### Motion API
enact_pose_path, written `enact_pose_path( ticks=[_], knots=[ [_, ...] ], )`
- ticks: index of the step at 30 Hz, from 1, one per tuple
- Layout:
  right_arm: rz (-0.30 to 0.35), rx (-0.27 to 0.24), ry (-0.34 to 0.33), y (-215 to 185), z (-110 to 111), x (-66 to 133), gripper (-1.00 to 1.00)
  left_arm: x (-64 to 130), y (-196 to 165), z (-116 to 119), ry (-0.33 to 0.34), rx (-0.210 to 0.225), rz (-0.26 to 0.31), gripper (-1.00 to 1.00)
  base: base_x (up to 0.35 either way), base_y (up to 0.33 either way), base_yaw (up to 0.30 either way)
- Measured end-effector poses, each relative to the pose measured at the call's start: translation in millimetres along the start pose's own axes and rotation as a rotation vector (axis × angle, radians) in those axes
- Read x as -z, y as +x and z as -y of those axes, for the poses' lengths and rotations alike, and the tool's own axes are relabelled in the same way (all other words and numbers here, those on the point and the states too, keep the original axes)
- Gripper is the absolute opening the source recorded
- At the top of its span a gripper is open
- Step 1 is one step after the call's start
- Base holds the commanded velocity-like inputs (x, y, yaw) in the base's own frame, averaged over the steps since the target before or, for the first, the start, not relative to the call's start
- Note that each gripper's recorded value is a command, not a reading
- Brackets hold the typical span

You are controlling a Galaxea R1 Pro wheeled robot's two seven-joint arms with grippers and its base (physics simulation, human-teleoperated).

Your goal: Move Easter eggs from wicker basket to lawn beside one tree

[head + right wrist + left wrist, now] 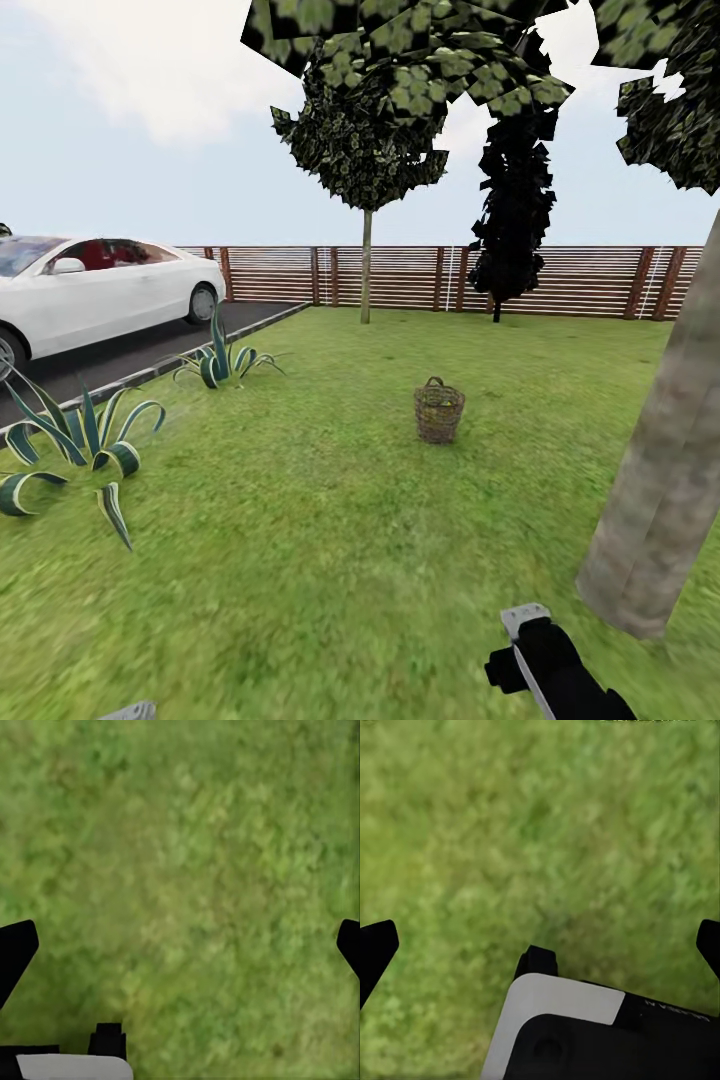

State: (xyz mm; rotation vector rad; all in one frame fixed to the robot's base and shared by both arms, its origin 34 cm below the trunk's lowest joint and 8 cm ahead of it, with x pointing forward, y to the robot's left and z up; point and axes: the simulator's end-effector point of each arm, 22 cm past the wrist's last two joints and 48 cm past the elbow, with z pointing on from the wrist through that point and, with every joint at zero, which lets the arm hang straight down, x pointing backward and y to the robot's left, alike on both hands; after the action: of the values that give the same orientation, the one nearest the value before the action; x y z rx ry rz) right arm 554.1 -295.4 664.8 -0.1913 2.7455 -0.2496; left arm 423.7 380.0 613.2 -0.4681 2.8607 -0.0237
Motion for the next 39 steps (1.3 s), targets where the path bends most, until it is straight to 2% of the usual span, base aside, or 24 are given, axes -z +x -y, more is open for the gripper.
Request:
enact_pose_path(
  ticks=[2, 4, 9, 21, 26, 31, 39],
  knots=[
    [0.005, -0.007, -0.005, 1, 4, -1.5, 1.00, -1.2, -5, 6, 0.012, -0.005, 0.009, 1.00, 0.000, 0.000, 0.000],
    [0.014, -0.011, 0.004, -2, 11, 0.3, 1.00, 2.4, -14, 1, 0.006, -0.008, 0.034, 1.00, 0.000, 0.000, 0.000],
    [0.011, -0.014, 0.015, -2, 19, 3.5, 1.00, 6.2, -11, -8, -0.003, -0.017, 0.047, 1.00, 0.030, 0.000, 0.000],
    [0.013, -0.011, 0.018, -2, 18, 3.9, 1.00, 21.0, -33, 1, 0.014, -0.028, 0.115, 1.00, 0.301, 0.000, 0.000],
    [0.012, -0.012, 0.020, -2, 20, 3.5, 1.00, 18.9, -30, 5, 0.019, -0.028, 0.106, 1.00, 0.312, 0.000, 0.000],
    [0.010, -0.012, 0.021, -1, 20, 3.4, 1.00, 10.7, -19, 0, 0.010, -0.019, 0.074, 1.00, 0.340, 0.000, 0.000],
    [0.010, -0.011, 0.021, -1, 20, 3.4, 1.00, 10.5, -18, -3, 0.010, -0.014, 0.071, 1.00, 0.340, 0.000, 0.000]
  ],
)
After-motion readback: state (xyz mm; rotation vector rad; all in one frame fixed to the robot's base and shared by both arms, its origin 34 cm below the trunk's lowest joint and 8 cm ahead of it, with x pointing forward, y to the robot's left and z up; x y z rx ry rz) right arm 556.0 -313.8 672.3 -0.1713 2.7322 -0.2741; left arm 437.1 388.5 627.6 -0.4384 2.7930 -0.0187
